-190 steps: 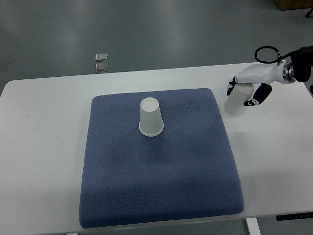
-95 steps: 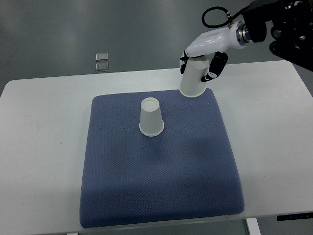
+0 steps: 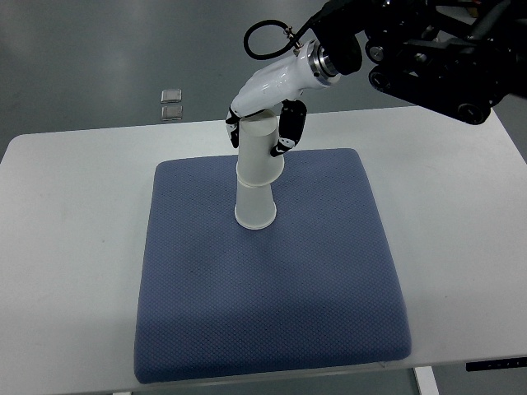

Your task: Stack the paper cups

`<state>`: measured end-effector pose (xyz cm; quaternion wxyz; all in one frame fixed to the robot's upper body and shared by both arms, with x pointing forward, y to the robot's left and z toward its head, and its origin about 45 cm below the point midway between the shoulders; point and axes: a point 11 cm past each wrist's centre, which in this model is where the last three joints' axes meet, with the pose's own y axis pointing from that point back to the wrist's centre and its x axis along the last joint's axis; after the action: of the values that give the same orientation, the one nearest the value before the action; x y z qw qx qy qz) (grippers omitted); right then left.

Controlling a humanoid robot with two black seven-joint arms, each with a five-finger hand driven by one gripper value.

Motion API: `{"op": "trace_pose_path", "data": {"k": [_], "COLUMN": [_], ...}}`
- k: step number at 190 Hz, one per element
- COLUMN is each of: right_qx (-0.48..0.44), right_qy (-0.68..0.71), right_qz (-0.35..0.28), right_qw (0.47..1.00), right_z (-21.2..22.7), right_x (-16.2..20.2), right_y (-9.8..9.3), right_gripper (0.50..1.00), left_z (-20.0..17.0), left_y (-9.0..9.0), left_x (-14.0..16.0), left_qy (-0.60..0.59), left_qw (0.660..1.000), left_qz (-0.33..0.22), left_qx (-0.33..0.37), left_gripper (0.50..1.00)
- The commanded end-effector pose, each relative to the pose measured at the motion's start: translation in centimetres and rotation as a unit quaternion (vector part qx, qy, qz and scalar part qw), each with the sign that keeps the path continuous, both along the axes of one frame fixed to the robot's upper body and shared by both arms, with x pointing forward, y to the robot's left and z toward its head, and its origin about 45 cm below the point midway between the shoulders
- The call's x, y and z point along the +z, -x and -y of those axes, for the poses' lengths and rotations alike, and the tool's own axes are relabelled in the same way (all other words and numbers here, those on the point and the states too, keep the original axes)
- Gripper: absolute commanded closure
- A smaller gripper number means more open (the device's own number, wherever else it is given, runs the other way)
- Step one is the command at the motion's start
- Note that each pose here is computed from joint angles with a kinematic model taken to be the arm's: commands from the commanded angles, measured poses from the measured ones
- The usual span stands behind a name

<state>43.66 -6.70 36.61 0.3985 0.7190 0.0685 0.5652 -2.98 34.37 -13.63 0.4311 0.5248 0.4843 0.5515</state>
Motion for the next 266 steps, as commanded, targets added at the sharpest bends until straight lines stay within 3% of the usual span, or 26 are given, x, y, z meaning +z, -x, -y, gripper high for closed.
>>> {"op": "trace_pose_path", "data": {"k": [1, 154, 240, 252, 266], "right_qx": [-0.007, -0.029, -0.026, -0.026, -0.024], "right_qy": [0.001, -0.005, -0.008, -0.011, -0.012], "right_qz": [-0.002, -0.011, -0.021, -0.02, -0.022], "right_qw": [1.0, 0.999, 0.999, 0.999, 0.999], "right_z": [0.1, 0.0, -0.7, -0.7, -1.0], "right_x": [-0.5, -2.3, -3.4, -3.6, -3.9], "right_y": [-0.4, -1.4, -1.1, -1.1, -0.9], "right_gripper": [0.834, 0.83, 0.822, 0.805, 0.716], "left_z": [0.0, 0.0, 0.0, 0.0, 0.0], "left_y": [0.0, 0.0, 0.0, 0.0, 0.0], "left_x": [0.0, 0.0, 0.0, 0.0, 0.0], "left_qy": [0.0, 0.0, 0.0, 0.0, 0.0], "left_qw": [1.0, 1.0, 1.0, 1.0, 1.0], "left_qz": [0.0, 0.0, 0.0, 0.0, 0.0], "left_qx": [0.0, 0.0, 0.0, 0.0, 0.0], "left_gripper": [0.5, 0.5, 0.5, 0.5, 0.5]}}
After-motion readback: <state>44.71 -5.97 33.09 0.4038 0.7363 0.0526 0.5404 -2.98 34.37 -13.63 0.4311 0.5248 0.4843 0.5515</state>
